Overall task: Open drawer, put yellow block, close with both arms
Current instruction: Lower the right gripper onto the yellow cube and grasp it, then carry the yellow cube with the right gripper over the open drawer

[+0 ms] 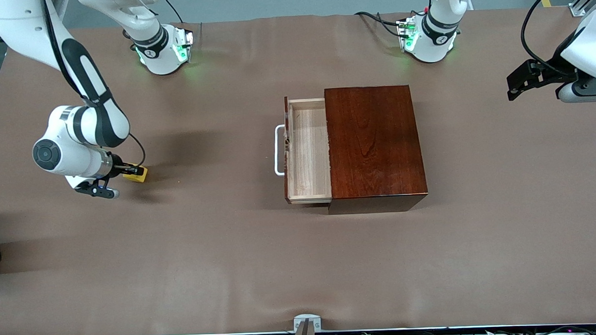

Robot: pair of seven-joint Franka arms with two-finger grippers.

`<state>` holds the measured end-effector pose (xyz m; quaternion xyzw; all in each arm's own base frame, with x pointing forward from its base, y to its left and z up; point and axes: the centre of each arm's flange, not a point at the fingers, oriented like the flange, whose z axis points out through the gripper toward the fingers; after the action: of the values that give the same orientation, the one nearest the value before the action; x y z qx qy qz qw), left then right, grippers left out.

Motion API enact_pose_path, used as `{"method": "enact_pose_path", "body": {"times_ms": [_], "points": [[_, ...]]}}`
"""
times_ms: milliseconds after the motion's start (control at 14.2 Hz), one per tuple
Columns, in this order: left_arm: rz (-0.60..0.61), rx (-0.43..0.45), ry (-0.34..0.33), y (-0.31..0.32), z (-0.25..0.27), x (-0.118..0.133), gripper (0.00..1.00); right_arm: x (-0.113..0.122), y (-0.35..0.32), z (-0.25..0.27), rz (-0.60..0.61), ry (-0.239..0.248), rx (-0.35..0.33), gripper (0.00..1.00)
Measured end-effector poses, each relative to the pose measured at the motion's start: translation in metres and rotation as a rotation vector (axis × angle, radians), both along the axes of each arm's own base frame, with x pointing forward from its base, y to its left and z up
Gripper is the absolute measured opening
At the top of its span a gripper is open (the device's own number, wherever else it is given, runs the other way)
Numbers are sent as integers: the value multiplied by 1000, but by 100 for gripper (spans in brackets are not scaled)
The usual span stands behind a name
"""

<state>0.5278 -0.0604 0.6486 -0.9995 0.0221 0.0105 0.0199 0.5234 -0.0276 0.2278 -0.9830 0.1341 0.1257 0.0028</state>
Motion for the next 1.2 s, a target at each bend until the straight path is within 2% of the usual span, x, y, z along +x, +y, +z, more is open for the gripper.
{"method": "enact_pose_path", "body": {"times_ms": [281,492,703,914,1196], "points": [[0,0,3,0,-1,1,100,-1,83,59,-90,41,-33,55],[0,0,6,0,-2,1,100,2,109,96,-154,87,-10,55],[1,0,6,0,-2,1,100,9,148,161,-254,119,-12,55],[3,0,7,2,-2,1,100,6,211,232,-299,108,9,55],[4,0,7,2,-2,1,100,-4,271,282,-406,78,13,55]]}}
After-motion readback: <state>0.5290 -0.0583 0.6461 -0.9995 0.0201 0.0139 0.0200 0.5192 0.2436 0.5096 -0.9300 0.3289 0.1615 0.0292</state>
